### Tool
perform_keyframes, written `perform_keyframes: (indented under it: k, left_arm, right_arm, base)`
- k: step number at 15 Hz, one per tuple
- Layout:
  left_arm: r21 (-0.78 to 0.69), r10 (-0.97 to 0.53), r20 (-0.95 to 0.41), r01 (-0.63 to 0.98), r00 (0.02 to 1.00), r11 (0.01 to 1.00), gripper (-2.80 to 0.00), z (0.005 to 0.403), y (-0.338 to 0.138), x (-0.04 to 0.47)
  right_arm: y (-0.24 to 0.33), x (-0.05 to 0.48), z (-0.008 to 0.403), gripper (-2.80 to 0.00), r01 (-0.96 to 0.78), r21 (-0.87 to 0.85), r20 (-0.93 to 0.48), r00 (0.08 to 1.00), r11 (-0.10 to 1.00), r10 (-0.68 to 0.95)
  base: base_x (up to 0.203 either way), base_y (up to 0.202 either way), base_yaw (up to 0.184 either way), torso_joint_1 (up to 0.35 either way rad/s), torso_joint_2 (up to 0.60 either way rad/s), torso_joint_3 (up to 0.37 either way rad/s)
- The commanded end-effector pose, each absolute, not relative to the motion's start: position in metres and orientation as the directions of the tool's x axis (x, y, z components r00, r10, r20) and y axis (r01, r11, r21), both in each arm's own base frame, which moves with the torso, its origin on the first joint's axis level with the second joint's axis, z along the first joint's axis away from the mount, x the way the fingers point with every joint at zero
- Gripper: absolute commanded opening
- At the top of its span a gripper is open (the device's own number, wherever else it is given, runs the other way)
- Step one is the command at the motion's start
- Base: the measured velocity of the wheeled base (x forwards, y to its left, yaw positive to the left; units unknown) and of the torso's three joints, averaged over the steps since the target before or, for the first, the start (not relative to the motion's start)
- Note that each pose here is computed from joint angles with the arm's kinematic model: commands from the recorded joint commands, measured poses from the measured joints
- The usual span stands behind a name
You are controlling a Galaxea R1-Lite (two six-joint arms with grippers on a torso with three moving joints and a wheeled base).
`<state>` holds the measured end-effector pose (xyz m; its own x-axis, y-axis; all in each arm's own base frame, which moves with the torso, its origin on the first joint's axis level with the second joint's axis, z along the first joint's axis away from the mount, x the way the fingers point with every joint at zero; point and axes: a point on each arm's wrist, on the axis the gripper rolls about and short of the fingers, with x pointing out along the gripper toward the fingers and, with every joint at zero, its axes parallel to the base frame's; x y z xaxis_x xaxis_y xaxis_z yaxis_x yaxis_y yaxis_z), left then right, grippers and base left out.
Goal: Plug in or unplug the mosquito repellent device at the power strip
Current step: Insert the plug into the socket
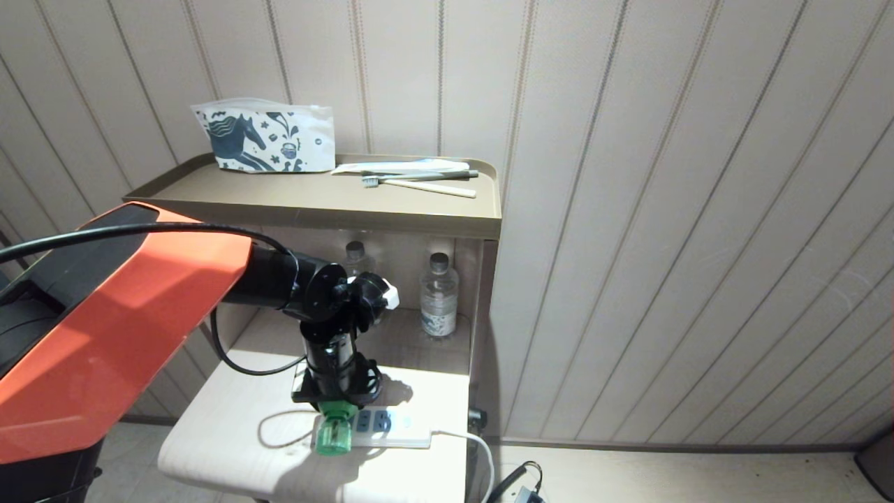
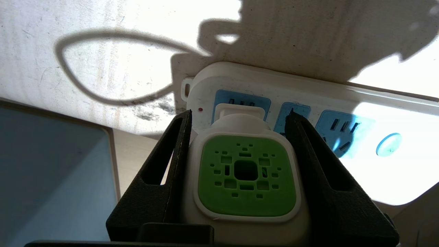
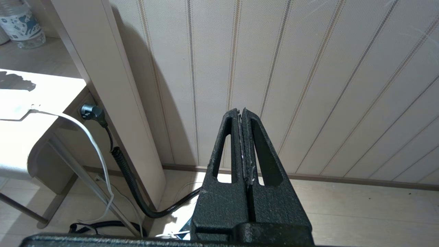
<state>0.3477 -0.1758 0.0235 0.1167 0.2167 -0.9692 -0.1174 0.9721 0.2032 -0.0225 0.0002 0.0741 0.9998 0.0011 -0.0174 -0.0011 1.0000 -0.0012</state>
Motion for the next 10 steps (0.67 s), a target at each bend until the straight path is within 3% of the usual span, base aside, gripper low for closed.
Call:
perform_keyframes:
  k: [1,10]
  left_arm:
    - [0.213,0.226,-0.968,-0.119,0.108,0.97,-2.8,0.0198,-0.1756,0.3481]
    - [0.177,0.19,-0.976,-0.122,0.102,0.977,-2.8,0.0249,-0.1755,0.3462]
  right_arm:
    - [0.0002,-0.0226,0.0741,-2.8,-0.002,-0.001,-0.017,1.0,1.0,0.002]
    - [0.0002,-0.0226,0.0741,-2.8,-0.002,-0.001,-0.017,1.0,1.0,0.002]
  base:
    - [0.0,0.0,0.0,0.0,0.0,0.0]
    - [0.0,0.0,0.0,0.0,0.0,0.0]
